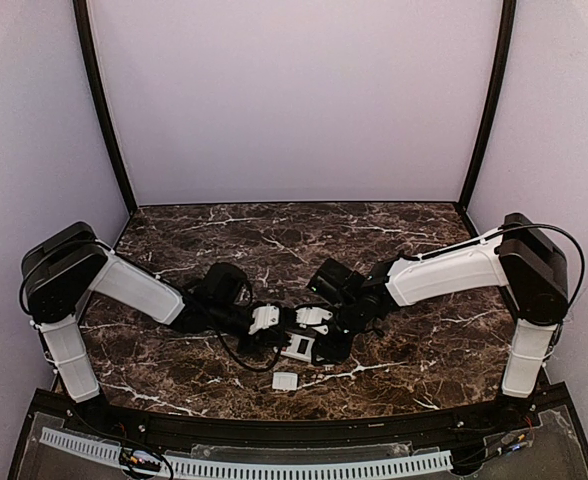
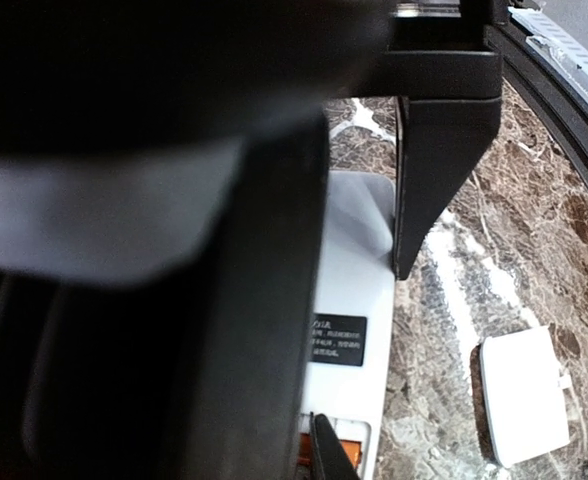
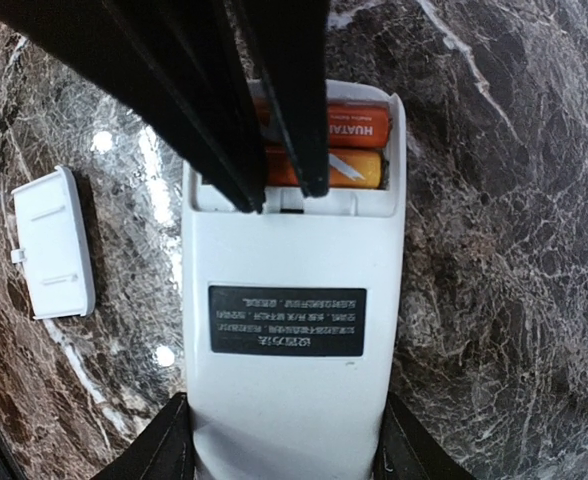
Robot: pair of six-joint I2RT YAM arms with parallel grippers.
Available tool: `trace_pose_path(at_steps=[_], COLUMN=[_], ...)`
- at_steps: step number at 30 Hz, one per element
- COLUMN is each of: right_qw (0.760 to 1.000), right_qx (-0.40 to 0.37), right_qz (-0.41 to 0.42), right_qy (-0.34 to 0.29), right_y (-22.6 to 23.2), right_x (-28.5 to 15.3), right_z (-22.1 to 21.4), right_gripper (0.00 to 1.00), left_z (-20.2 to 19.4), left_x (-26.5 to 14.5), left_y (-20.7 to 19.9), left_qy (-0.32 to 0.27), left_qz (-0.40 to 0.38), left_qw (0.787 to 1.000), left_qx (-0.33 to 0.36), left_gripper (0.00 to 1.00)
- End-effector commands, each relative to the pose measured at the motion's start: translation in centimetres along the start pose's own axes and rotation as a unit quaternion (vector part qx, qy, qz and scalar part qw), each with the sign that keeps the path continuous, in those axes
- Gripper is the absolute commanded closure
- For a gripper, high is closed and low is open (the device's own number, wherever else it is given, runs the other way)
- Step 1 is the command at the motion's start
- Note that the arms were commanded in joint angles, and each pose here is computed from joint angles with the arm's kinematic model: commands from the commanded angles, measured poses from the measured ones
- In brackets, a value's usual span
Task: Load the batteries into the remote control
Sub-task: Load the battery into the battery compartment.
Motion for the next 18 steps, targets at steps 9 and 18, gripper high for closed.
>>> trace_pose_path(at_steps=[9,18], right_qw=[1.000,1.000], right_qx=[-0.015,-0.015], right_qz=[-0.001,-0.002], right_qy=[-0.018,-0.018], right_y=[0.5,0.4], right_x=[-1.2,-1.0], right_z=[0.9,0.9], right_gripper=[1.00,1.00], left_z=[-2.5,-1.8], left_x=[-1.1,0.1], left_y=[-2.0,-2.6], left_qy=[0.149,0.137], left_qz=[-0.005,-0.020], left_qw=[0.989,0.990], left_qx=[0.010,0.033], left_gripper=[0.82,0.81])
Point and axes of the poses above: each gripper's point midway between its finger pads, its own x axis out along the fingers, its own y axis along the line the jaws close on, z = x × y, the point moved 9 cm from there along -x, back along the fingers, and after that the axes turned 1 degree about -x, right-handed, at the moved point
